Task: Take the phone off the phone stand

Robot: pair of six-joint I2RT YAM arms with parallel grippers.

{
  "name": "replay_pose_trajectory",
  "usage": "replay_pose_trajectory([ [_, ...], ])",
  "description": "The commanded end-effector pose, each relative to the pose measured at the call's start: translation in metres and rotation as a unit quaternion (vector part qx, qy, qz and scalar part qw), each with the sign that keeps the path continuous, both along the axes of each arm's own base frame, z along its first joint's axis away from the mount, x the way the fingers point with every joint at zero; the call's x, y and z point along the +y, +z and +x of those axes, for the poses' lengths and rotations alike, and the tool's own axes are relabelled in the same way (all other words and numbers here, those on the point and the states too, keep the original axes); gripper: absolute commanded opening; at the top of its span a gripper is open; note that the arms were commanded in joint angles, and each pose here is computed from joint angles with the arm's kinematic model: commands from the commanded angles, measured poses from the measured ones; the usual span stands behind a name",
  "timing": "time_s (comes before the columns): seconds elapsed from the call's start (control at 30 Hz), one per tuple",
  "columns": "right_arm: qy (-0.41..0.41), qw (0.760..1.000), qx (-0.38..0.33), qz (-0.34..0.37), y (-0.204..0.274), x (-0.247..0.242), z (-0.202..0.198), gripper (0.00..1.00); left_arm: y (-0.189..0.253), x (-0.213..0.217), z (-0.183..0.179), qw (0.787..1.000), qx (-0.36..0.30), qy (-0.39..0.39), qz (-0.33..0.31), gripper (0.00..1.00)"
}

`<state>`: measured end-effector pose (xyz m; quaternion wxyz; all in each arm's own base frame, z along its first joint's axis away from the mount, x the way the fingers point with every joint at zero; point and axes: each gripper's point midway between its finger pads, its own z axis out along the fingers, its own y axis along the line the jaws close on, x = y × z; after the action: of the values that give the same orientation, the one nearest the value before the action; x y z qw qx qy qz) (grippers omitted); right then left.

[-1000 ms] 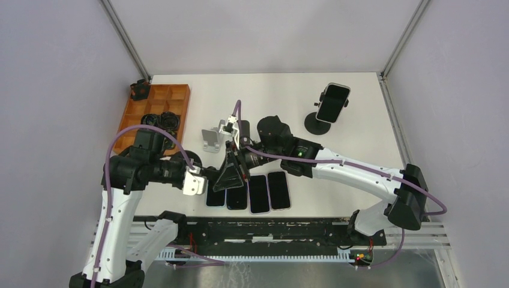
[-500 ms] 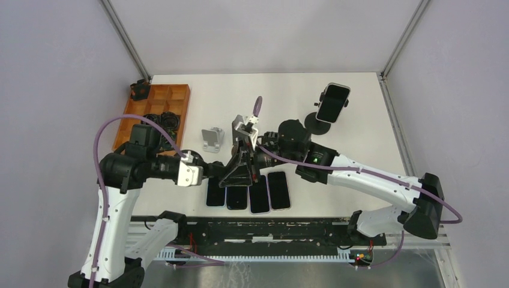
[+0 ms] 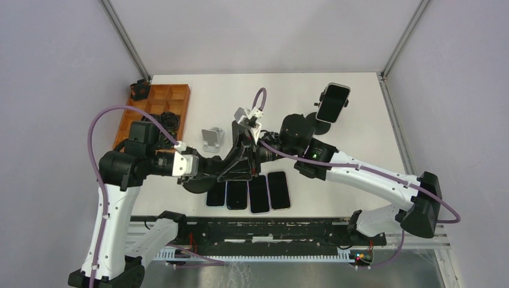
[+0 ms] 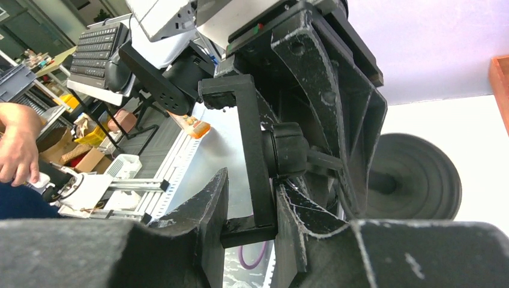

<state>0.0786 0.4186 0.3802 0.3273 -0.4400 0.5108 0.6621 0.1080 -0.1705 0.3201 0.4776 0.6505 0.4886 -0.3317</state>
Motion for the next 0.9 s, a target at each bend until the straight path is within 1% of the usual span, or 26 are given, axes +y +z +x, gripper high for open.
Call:
replay_pose_trajectory([
  [0.0,0.014,1.000,-0.023,0.007,0.010,0.011,0.005,0.00,0.028,-0.014,-0.002,0.997,-0.026,-0.038,-0.066,0.08],
  [0.03,0.010,1.000,-0.028,-0.001,0.009,0.010,0.010,0.00,0.027,-0.013,0.000,0.997,-0.028,-0.035,-0.061,0.18],
  [0.07,0.002,0.999,-0.035,-0.005,0.011,0.007,0.020,0.00,0.025,-0.012,0.003,0.998,-0.026,-0.027,-0.056,0.33],
  [0.1,-0.005,0.999,-0.039,-0.008,0.013,0.004,0.030,0.00,0.025,-0.012,0.007,0.998,-0.017,-0.015,-0.053,0.84],
  [0.13,-0.017,0.999,-0.036,-0.012,0.014,-0.001,0.045,0.00,0.027,-0.012,0.016,0.999,-0.010,0.006,-0.052,0.99],
  [0.17,-0.027,0.999,-0.030,-0.016,0.015,-0.007,0.059,0.00,0.030,-0.011,0.027,0.998,0.003,0.034,-0.053,1.00],
  [0.23,-0.049,0.998,-0.024,-0.025,0.018,-0.019,0.088,0.00,0.040,-0.009,0.044,0.996,-0.013,0.074,-0.055,1.00],
  [0.33,-0.072,0.996,-0.035,-0.032,0.025,-0.031,0.117,0.00,0.051,-0.005,0.045,0.994,-0.043,0.089,-0.052,1.00],
  [0.4,-0.089,0.994,-0.042,-0.048,0.026,-0.036,0.134,0.00,0.057,-0.003,0.046,0.992,-0.052,0.101,-0.056,1.00],
  [0.57,-0.150,0.984,-0.062,-0.077,0.026,-0.039,0.187,0.00,0.071,-0.001,0.055,0.986,-0.034,0.144,-0.075,1.00],
  [0.7,-0.184,0.979,-0.056,-0.062,0.036,-0.034,0.228,0.00,0.081,-0.001,0.057,0.984,-0.018,0.156,-0.082,1.00],
  [0.87,-0.230,0.971,-0.048,-0.042,0.046,-0.033,0.281,0.00,0.073,0.004,0.057,0.982,-0.026,0.172,-0.073,1.00],
])
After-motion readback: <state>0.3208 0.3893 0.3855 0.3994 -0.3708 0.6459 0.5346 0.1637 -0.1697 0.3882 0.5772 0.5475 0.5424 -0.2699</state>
